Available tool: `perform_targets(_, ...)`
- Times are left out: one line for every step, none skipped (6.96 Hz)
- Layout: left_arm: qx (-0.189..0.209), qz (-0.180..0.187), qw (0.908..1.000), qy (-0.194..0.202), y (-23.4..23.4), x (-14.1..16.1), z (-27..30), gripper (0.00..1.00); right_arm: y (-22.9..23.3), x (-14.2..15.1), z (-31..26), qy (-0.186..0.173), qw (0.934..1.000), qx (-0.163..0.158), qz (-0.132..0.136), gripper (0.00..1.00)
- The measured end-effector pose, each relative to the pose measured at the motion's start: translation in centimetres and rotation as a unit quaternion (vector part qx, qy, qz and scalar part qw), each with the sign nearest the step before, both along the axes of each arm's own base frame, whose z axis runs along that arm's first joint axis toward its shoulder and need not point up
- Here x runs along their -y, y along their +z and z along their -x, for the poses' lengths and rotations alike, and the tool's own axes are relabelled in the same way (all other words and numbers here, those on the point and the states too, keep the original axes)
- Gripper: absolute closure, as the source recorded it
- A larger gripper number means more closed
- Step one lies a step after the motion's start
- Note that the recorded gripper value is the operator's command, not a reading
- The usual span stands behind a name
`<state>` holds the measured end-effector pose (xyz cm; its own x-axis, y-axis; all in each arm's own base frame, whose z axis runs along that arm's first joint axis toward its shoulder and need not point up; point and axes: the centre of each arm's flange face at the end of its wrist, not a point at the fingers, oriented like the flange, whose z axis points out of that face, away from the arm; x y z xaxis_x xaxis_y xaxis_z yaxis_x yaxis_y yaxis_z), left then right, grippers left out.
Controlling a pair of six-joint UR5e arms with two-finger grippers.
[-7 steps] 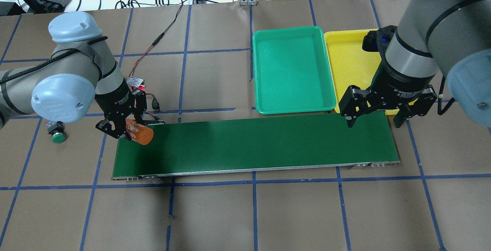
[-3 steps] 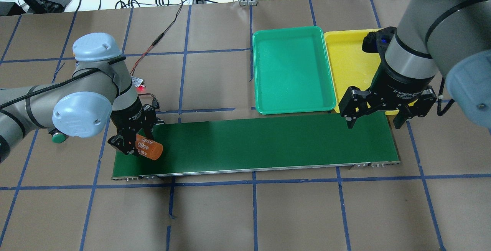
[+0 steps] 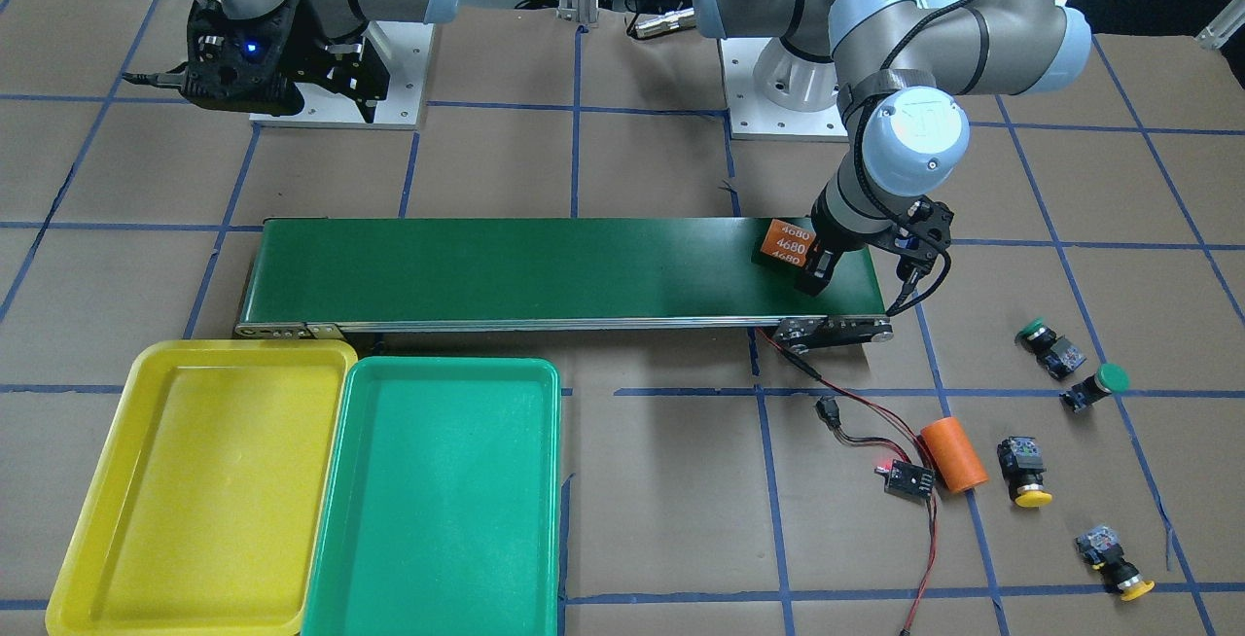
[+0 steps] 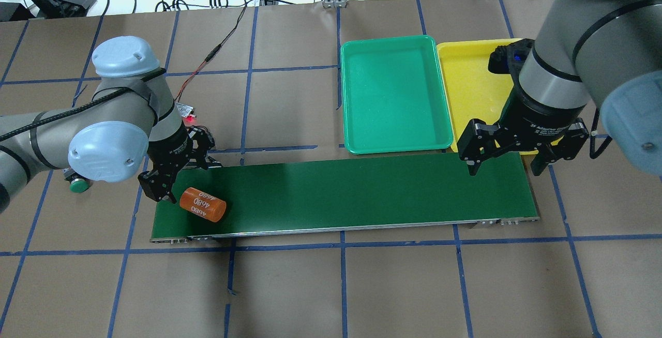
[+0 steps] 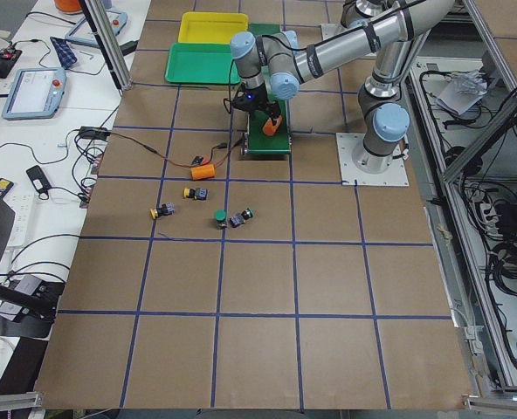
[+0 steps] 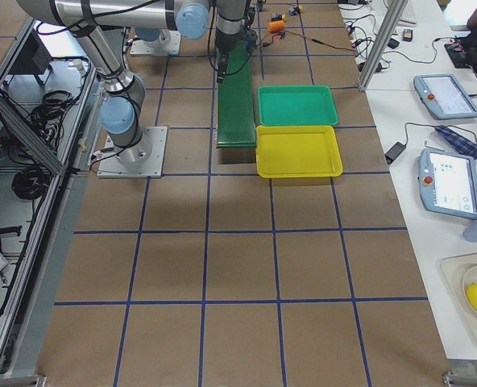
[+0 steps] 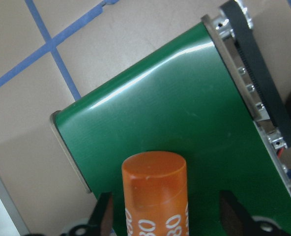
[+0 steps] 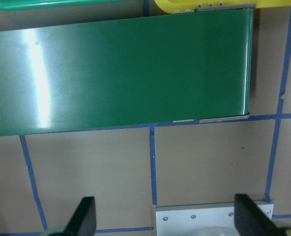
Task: Sort buttons by color to trays
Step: 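Move the left gripper back to the second orange cylinder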
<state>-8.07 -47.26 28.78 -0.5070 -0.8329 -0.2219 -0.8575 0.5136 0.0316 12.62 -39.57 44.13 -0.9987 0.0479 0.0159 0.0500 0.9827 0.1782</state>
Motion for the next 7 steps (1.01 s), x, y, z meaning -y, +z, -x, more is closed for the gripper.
perform_targets(-0.008,0.023,0.9987,-0.044,2.6,2.1,-1.6,0.0,0.0,-0.2,0.0,0.0,1.0,0.0,0.0,0.0)
perform_targets(-0.019,0.033,0.9942,-0.101,4.1,4.6,-4.3,0.0,-0.2,-0.4,0.0,0.0,1.0,0.0,0.0,0.0)
perform_targets(-0.036,0.037,0.9828,-0.177,4.1,7.4,-7.6,0.0,-0.4,-0.6,0.0,0.0,1.0,0.0,-0.001,0.0)
perform_targets(-0.049,0.045,0.9644,-0.256,3.2,10.6,-10.5,0.0,-0.5,-0.7,0.0,0.0,1.0,-0.001,-0.001,0.0)
perform_targets(-0.058,0.046,0.941,-0.33,1.5,13.8,-12.9,0.0,-0.5,-0.7,0.1,0.0,1.0,-0.002,0.0,0.0)
perform_targets(-0.066,0.042,0.9179,-0.389,-0.8,16.1,-14.3,0.0,-0.5,-0.7,0.1,0.0,1.0,-0.002,0.001,0.0)
perform_targets(-0.065,0.045,0.8982,-0.432,-3.6,17.8,-15.5,0.0,-0.4,-0.7,0.1,0.0,1.0,-0.001,0.002,0.0)
